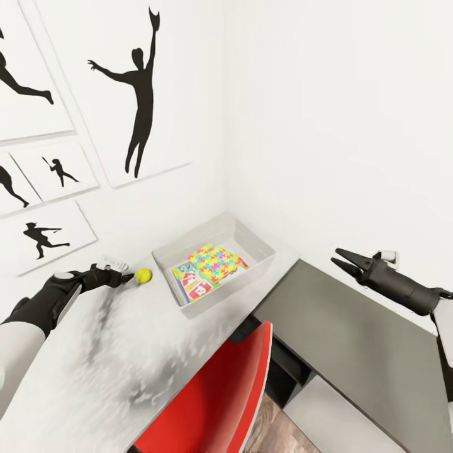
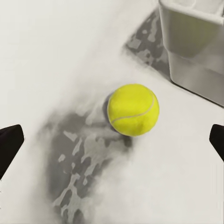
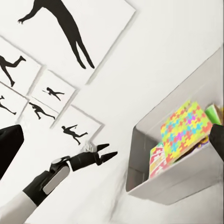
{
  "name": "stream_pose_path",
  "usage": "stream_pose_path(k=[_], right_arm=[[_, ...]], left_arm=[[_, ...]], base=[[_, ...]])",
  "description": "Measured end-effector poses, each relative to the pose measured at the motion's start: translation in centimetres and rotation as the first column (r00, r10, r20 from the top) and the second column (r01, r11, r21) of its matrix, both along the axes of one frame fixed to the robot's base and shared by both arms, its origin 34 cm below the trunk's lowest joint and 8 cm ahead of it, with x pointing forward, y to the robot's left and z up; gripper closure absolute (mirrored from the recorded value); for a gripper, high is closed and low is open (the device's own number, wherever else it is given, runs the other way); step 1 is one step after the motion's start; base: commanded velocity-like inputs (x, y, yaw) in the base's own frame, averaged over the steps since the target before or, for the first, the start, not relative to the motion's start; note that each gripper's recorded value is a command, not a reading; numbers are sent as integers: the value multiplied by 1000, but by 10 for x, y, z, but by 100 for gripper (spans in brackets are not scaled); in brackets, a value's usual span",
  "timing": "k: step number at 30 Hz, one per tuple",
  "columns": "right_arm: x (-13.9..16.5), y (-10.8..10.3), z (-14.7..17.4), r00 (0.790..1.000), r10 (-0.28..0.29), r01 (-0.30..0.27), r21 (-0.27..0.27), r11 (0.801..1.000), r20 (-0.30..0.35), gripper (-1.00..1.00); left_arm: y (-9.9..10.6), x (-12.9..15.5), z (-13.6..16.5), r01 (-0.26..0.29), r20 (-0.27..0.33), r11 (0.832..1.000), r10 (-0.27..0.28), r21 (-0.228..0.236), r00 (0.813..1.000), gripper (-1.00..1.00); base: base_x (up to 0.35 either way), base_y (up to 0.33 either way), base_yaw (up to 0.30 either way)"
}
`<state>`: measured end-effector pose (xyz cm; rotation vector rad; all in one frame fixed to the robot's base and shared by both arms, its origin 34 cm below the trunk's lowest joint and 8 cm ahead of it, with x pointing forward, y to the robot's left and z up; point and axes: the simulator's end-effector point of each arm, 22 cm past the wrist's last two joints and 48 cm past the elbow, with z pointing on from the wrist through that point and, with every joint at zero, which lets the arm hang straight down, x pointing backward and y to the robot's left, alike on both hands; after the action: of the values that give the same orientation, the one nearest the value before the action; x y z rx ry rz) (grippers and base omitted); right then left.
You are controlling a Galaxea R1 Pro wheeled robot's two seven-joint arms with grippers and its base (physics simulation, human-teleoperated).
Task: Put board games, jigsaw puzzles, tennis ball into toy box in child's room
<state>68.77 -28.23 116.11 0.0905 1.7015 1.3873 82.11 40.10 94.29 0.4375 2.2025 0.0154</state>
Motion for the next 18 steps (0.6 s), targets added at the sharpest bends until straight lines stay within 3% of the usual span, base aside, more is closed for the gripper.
stream_pose_path(k=[4, 8, 14, 18], right_arm=[[61, 9, -20, 993, -62, 51, -103, 993, -105, -100], [97, 13, -35, 975, -131, 101, -165, 981, -179, -100], [110, 16, -48, 962, -160, 118, -191, 974, -220, -100], [111, 16, -55, 959, -162, 117, -194, 974, -233, -100]], left_arm=[[0, 7, 6, 3, 9, 1000, -3, -1, 1000, -100], [0, 8, 4, 4, 6, 1000, -4, 1, 1000, -100], [1, 10, 0, 9, 4, 1000, -9, 8, 1000, -100], [3, 9, -5, 31, -7, 999, -30, 37, 1000, -100]], base=[[0, 0, 0], [0, 0, 0], [0, 0, 0], [0, 0, 0]])
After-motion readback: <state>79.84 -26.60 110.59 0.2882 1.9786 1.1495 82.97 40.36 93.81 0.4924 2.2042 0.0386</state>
